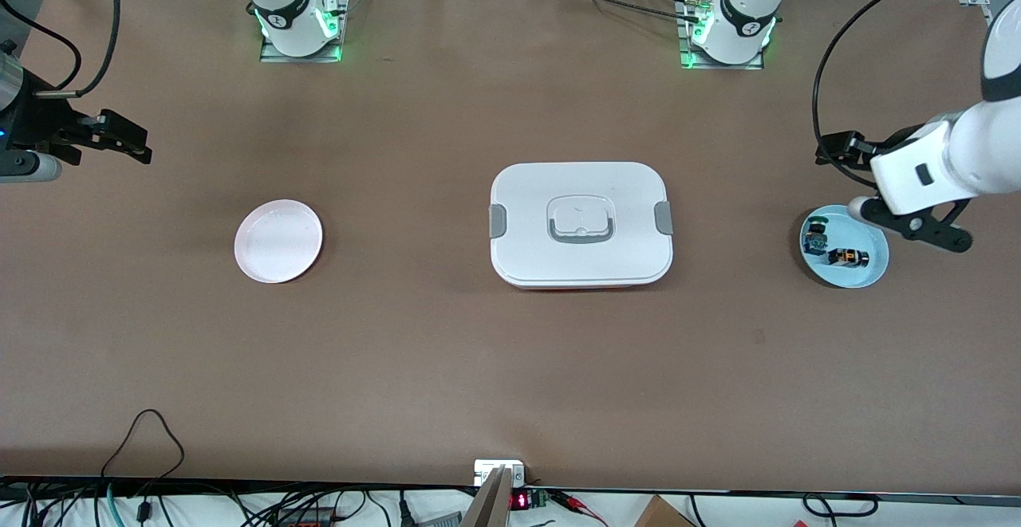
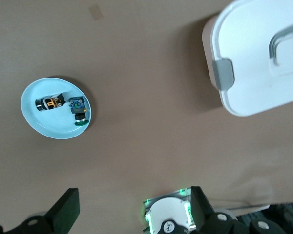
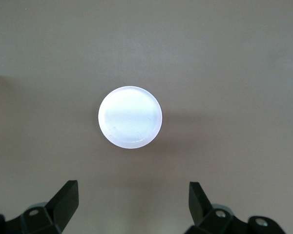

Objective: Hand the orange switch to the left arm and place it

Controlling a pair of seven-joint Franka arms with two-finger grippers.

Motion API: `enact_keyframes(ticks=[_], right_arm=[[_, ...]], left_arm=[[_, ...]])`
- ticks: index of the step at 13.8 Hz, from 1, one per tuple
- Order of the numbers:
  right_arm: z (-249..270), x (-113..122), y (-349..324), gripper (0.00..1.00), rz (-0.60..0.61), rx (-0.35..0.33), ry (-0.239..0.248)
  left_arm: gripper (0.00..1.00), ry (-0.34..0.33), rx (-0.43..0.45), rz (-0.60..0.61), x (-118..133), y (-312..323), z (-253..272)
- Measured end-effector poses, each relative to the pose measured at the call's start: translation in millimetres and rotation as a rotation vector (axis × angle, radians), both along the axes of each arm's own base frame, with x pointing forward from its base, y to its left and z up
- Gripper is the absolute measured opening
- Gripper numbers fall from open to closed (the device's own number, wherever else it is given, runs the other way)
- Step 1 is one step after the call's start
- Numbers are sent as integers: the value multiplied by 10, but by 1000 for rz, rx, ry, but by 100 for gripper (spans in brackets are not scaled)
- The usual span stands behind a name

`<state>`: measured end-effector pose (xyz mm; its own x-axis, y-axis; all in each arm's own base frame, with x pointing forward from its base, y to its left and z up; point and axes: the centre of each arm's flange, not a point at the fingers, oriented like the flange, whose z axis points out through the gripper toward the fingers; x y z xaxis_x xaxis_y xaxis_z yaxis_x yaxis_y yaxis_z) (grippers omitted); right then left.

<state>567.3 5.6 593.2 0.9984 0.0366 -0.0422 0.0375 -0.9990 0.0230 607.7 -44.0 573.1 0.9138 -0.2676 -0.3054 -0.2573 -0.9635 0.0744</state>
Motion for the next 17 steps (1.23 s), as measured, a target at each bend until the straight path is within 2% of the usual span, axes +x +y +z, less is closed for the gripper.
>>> enact_keyframes(ticks=[4, 6, 10, 17], right_arm=[[2, 0, 0, 100, -2, 0, 0], [3, 0, 0, 100, -3, 0, 0], [4, -1, 1, 100, -4, 0, 0], [3, -1, 2, 100, -4, 0, 0]], left_arm=[[100, -224, 77, 263, -141, 270, 200], [100, -294, 93, 298, -336, 333, 176], [100, -314, 83, 231, -635, 305, 154], [100, -313, 78, 223, -656, 371, 127]])
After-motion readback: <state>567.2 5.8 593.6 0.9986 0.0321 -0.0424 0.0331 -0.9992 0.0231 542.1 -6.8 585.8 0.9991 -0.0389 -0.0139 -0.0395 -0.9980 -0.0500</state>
